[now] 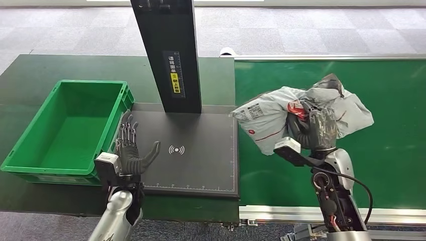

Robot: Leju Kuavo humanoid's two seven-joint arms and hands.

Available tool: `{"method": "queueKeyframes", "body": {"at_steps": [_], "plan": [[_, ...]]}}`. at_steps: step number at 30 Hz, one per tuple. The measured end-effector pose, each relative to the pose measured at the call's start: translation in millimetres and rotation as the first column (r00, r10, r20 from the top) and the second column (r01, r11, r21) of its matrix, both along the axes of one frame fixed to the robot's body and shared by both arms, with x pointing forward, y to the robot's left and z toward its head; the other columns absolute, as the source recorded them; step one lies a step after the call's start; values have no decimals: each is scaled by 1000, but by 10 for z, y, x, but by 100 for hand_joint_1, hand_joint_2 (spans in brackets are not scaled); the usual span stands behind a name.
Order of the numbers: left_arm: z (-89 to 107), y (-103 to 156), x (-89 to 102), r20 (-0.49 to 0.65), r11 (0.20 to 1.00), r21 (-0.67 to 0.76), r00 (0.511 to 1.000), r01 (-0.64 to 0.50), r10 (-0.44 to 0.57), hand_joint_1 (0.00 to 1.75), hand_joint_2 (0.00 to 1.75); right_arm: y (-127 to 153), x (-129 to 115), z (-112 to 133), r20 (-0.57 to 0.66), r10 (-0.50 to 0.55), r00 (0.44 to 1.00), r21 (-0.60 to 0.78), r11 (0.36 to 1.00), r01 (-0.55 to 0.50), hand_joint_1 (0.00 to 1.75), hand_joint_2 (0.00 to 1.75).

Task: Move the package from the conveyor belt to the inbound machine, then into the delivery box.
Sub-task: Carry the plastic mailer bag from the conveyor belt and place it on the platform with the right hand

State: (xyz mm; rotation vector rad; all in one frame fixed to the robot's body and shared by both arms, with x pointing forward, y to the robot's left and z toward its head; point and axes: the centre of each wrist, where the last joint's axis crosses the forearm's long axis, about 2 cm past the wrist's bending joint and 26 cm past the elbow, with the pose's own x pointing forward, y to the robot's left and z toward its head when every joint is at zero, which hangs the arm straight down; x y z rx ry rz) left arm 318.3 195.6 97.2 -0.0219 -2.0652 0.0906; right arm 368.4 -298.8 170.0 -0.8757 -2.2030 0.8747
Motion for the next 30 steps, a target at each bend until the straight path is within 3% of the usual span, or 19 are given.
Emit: {"method": "queueKeyframes", "body": {"at_steps": [6,13,18,25,30], "plan": [[77,-176,158,6,997,-18,997,72,-72,0,175,522,361,197,-38,99,994,-273,956,-106,175,175],[232,-356,374,13,992,-37,993,120,-120,0,175,1222,571,251,-266,261,928,-482,798,-362,175,175],[272,-393,453,4,991,-42,992,126,-126,0,175,1582,519,158,-371,328,869,-531,693,-488,175,175],[266,-396,480,-8,992,-42,993,121,-122,0,175,1686,502,111,-416,353,838,-543,643,-540,175,175],[264,-433,497,-22,989,-65,991,129,-131,0,175,1821,411,22,-447,437,781,-507,595,-623,175,175]]}}
